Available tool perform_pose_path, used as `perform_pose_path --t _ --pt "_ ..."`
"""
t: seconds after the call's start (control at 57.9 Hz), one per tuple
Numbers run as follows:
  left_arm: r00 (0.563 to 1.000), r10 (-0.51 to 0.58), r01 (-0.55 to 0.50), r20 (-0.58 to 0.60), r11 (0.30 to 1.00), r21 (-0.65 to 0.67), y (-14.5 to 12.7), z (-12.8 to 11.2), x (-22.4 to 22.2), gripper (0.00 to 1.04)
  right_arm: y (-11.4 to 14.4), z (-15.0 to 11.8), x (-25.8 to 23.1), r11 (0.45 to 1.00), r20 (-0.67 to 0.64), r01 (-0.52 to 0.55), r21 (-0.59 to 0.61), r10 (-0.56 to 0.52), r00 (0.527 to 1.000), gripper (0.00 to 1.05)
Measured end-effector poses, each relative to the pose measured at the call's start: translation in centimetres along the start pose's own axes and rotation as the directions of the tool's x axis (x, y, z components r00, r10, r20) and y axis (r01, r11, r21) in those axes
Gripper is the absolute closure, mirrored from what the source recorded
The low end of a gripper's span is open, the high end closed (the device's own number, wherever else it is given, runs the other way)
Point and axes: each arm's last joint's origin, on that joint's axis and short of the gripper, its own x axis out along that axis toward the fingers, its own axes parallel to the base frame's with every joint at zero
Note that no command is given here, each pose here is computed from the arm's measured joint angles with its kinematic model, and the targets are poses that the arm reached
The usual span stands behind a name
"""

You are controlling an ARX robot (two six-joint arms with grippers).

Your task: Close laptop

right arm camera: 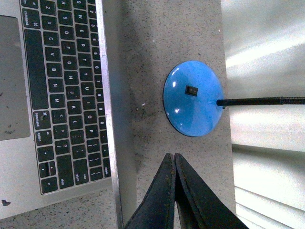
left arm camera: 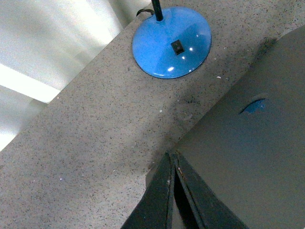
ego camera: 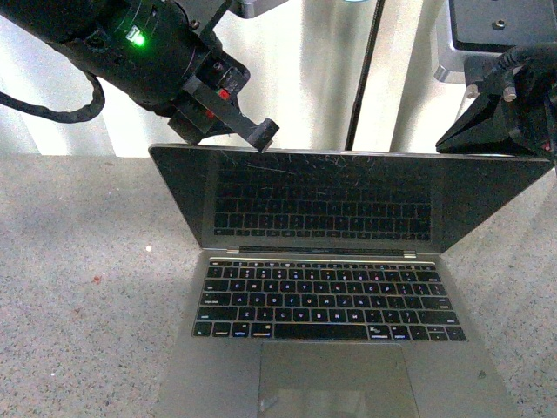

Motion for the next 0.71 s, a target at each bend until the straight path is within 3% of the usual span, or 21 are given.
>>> perform_pose_path --t 0.708 --pt "0.998 -0.055 0.056 -0.034 0.998 0.008 -1.7 -1.7 0.2 1.01 1.4 0.0 0.6 0.998 -0.018 -0.057 -0.026 0.057 0.998 1.02"
